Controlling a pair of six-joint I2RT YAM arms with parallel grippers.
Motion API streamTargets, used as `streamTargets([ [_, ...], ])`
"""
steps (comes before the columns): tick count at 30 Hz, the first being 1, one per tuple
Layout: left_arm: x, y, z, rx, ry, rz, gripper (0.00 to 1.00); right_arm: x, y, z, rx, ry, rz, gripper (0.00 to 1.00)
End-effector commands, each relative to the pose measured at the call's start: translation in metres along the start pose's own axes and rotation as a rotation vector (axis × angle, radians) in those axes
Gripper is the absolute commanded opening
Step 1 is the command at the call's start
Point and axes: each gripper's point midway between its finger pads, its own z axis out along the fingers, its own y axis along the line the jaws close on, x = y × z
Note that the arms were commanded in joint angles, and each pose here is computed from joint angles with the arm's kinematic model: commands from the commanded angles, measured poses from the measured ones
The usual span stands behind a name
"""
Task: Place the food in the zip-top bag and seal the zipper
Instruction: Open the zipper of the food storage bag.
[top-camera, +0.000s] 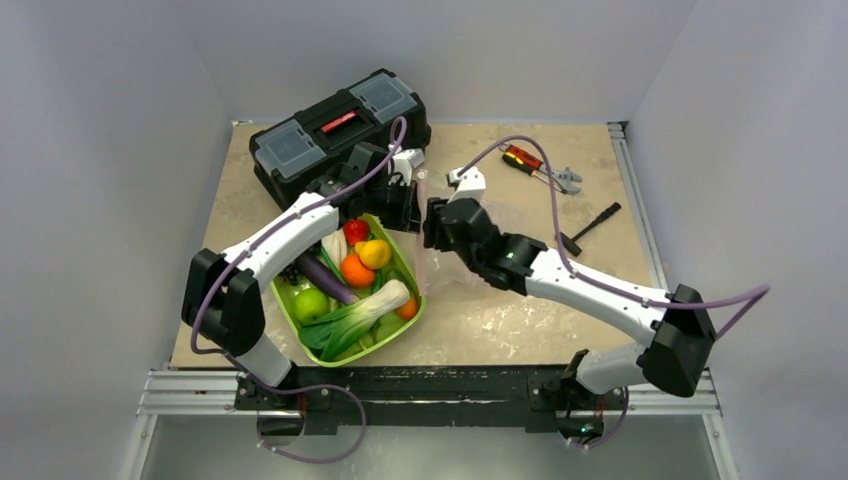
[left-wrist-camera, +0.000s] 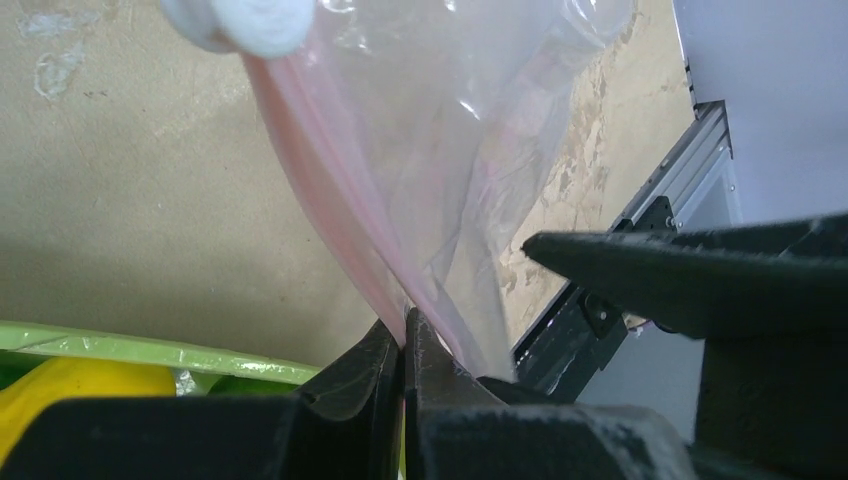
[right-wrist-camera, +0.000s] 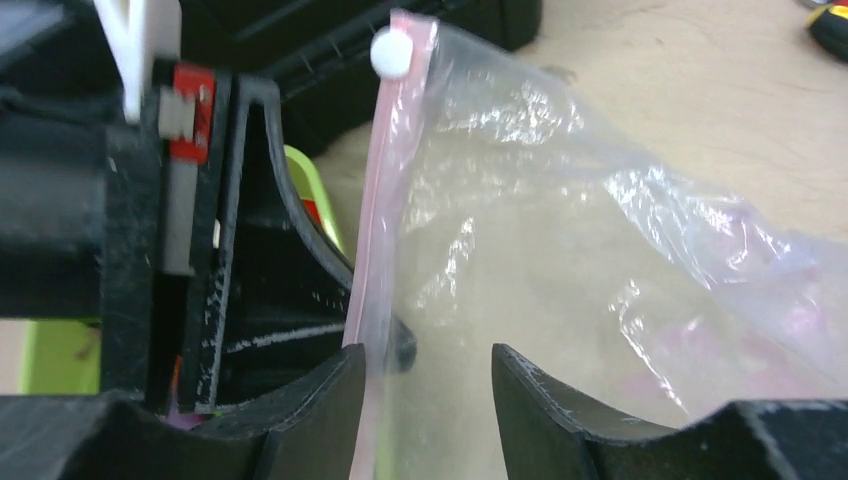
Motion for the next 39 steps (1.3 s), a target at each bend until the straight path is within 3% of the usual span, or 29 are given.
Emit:
streamTargets([
  [1, -0.017, -0.011, -0.012, 0.013, -0.070, 0.037, 0.00, -0.001, -0.018, -0.017, 0.256, -0.078, -0.094, 0.49],
  [8, -0.018, -0.014, -0.014, 0.023, -0.070, 0.037, 0.00, 0.006, 0.020, -0.029, 0.127, -0.128, -0.106, 0.50],
  [12, -0.017, -0.016, -0.015, 0.033, -0.071, 0.033, 0.00, 0.009, 0.032, -0.029, 0.067, -0.152, -0.088, 0.56],
  [25, -0.018, -0.022, -0.018, 0.053, -0.078, 0.021, 0.00, 0.007, -0.005, -0.017, 0.379, -0.185, -0.177, 0.32],
  [28, -0.018, -0.020, -0.018, 0.044, -0.079, 0.017, 0.00, 0.001, -0.007, -0.022, 0.410, -0.204, -0.214, 0.33],
  [30, -0.019, -0.019, -0.017, 0.044, -0.079, 0.013, 0.00, -0.002, -0.003, -0.022, 0.403, -0.208, -0.241, 0.44],
  [32, -0.018, -0.021, -0.016, 0.059, -0.073, 0.002, 0.00, -0.003, 0.002, -0.020, 0.388, -0.208, -0.251, 0.48],
  [39, -0.018, -0.022, -0.017, 0.068, -0.074, -0.001, 0.00, -0.001, 0.002, -0.012, 0.458, -0.200, -0.285, 0.34],
])
